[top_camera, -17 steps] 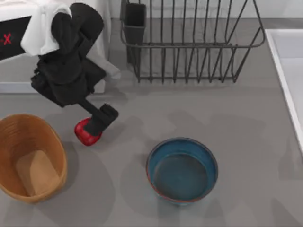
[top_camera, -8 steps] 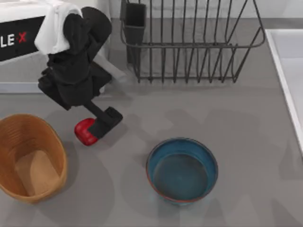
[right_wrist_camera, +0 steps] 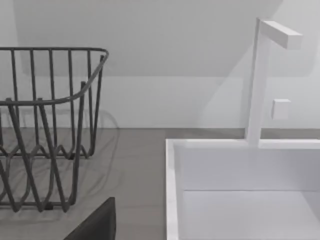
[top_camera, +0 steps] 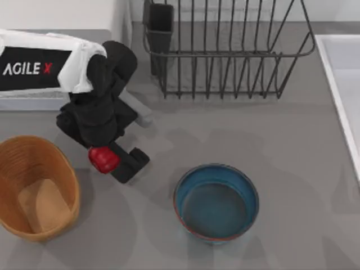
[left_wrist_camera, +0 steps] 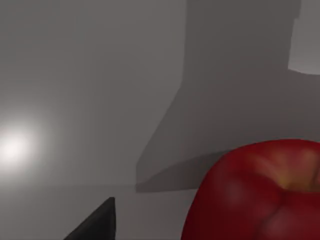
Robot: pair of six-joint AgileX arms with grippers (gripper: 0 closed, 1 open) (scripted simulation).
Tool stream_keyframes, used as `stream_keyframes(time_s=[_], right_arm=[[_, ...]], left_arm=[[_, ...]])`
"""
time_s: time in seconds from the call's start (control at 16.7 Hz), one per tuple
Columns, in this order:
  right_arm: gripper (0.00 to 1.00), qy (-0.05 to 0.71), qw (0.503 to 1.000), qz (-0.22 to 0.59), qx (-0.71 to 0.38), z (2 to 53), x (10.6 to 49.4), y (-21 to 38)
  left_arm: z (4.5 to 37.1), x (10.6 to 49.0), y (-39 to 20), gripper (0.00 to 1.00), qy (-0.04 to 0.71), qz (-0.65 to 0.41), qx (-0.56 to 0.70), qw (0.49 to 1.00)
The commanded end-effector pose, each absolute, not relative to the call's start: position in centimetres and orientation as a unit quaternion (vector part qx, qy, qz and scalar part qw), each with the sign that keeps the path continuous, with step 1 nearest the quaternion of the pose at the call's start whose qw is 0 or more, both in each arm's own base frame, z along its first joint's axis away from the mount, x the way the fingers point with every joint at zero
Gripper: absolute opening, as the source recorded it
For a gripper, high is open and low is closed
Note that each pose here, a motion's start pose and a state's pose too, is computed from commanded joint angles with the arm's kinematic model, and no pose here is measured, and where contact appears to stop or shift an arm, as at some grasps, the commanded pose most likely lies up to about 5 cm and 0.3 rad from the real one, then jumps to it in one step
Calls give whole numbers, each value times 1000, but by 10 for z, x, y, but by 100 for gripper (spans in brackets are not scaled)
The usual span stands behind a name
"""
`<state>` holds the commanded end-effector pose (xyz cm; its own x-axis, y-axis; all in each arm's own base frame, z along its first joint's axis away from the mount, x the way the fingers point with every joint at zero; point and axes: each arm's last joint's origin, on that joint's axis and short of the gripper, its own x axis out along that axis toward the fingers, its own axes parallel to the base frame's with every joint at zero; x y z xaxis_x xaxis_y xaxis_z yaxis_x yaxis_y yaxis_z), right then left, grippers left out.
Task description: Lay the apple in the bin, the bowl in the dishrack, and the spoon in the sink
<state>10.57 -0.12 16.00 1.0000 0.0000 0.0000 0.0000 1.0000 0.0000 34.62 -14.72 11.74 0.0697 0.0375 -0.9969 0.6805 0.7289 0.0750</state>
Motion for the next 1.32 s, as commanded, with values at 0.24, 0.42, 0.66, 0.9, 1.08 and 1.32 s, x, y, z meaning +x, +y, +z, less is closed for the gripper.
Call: stream_keyframes(time_s=[0.24,0.42,0.66,0.9,1.08,1.32], right_arm=[[100,0,1000,0,0,160,106,-1],[100,0,1000,0,0,160,106,-1],[100,0,1000,0,0,160,106,-1],[100,0,1000,0,0,160,106,-1],[100,0,1000,0,0,160,106,-1],[100,0,1000,0,0,160,106,-1]], left_arm=[[109,347,-146,100,640,-238,281,675],[109,347,-146,85,640,-238,281,675],[109,347,-146,55,640,-238,281,675],[109,347,-146,25,640,-238,281,675],[109,347,-146,2,640,-238,281,675],[109,347,-146,0,640,-238,281,675]])
